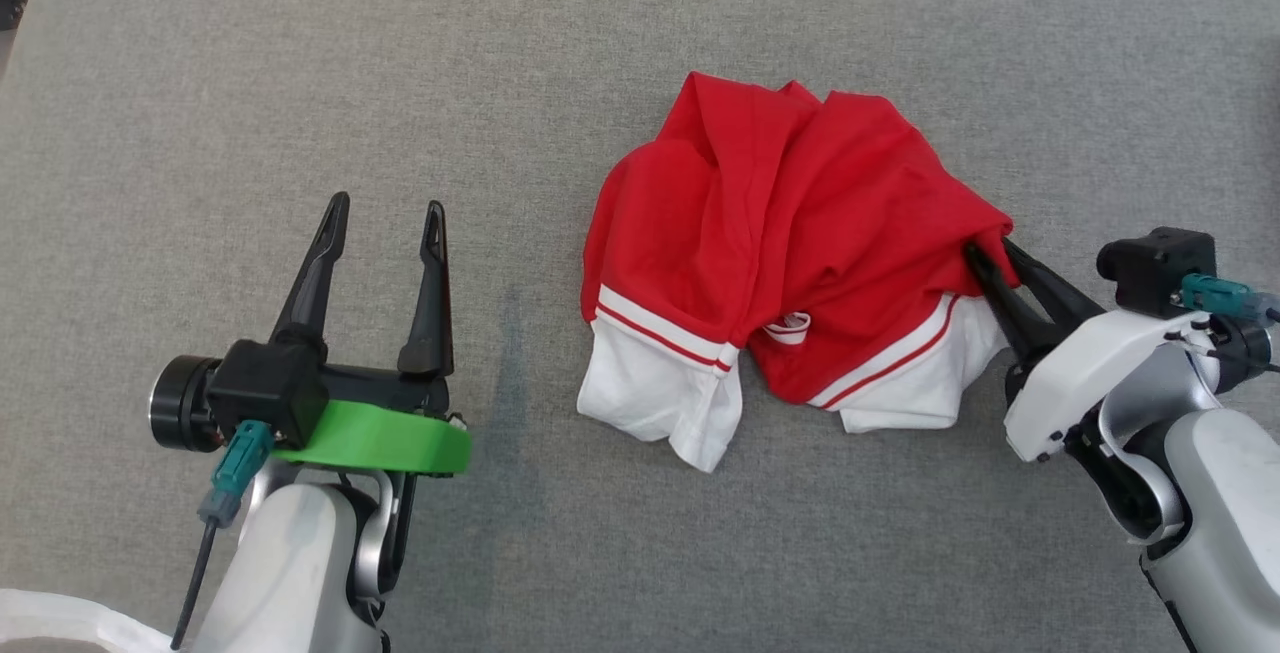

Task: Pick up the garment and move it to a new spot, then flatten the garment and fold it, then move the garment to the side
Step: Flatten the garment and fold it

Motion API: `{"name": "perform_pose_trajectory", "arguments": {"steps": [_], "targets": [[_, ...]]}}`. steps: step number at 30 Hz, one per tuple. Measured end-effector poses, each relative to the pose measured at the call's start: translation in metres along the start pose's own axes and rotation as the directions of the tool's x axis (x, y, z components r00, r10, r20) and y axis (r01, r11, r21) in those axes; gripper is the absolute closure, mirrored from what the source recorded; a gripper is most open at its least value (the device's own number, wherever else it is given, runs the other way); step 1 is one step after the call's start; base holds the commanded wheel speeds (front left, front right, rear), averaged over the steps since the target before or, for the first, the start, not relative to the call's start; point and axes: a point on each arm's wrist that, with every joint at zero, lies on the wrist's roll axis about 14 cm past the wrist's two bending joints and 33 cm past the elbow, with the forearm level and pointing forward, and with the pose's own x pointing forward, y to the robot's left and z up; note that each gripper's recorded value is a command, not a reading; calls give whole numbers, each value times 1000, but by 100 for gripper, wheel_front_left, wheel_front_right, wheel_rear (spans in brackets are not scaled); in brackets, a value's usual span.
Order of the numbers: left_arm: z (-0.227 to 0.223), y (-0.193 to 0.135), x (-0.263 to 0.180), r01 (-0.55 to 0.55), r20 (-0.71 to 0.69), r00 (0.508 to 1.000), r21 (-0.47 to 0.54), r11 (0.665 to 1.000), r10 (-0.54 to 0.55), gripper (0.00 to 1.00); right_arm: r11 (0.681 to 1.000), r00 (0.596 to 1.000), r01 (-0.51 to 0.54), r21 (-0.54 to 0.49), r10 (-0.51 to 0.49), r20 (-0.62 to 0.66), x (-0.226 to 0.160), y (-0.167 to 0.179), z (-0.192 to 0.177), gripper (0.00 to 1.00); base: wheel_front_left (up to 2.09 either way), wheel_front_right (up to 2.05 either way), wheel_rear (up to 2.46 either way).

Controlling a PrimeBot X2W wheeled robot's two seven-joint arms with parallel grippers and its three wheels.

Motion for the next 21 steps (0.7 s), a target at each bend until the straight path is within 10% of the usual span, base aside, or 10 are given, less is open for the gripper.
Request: {"name": "perform_pose_trajectory", "arguments": {"steps": [13,21], "targets": [[3,-13,6,41,17,999,-3,999,-41,0,988,911,106,-114,-50,409,-21,-31,119,100,0,0,0],[1,-21,9,63,14,998,-12,998,-63,0,994,992,-46,-97,57,113,-32,26,18,100,0,0,0]]}}
